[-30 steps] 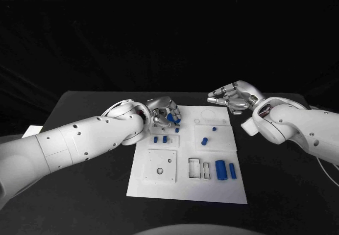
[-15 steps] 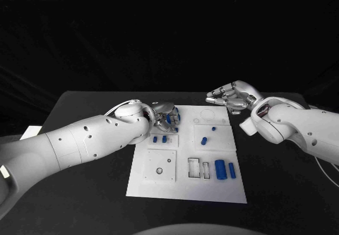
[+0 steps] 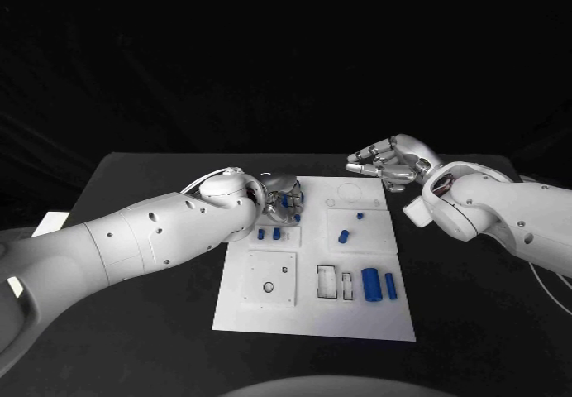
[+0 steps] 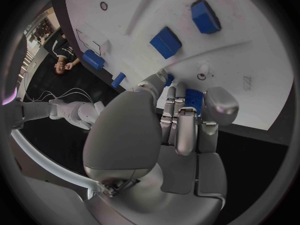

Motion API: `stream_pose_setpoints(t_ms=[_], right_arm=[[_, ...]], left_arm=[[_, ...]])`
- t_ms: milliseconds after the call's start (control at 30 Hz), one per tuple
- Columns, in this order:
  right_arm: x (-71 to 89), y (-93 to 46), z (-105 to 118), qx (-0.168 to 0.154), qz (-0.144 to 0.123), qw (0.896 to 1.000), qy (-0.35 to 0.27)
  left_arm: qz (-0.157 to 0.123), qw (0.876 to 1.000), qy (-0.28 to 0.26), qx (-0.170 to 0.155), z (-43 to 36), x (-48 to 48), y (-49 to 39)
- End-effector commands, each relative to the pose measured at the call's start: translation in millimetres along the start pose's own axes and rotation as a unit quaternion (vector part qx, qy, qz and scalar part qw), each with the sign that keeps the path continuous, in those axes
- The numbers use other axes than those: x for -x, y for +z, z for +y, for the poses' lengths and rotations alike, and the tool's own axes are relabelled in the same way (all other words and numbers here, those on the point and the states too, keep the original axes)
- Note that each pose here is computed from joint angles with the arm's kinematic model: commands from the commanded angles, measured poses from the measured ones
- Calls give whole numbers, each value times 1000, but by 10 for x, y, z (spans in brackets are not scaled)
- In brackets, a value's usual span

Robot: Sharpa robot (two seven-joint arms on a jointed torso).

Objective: Assemble the parts on the task board

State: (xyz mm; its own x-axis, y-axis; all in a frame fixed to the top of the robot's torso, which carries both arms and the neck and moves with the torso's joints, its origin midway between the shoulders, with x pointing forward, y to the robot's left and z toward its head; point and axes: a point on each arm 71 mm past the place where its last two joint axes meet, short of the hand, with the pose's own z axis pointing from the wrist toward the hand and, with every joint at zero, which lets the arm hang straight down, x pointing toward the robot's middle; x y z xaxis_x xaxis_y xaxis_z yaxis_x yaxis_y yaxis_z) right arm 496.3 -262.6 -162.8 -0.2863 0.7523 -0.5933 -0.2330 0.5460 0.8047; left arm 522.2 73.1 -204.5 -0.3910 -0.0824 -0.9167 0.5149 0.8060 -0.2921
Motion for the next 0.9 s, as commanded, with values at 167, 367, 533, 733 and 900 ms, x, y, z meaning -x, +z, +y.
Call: stream_pose_setpoints(t_ms=[167,367,533,733,900], right_arm=[[-18,1,14,6,6,1000,1],[-19,0,13,5,7,1000,1],[-19,-1,13,5,7,1000,1],[-20,-1,14,5,7,1000,1],[-21,-1,15,5,7,1000,1]], left_arm=[[6,1000,7,-6,-42,-31,13],[11,1000,8,-3,-40,-41,14],[16,1000,10,-1,-36,-47,14],[14,1000,14,0,-35,-45,14],[-1,1000,11,-3,-37,-24,15]])
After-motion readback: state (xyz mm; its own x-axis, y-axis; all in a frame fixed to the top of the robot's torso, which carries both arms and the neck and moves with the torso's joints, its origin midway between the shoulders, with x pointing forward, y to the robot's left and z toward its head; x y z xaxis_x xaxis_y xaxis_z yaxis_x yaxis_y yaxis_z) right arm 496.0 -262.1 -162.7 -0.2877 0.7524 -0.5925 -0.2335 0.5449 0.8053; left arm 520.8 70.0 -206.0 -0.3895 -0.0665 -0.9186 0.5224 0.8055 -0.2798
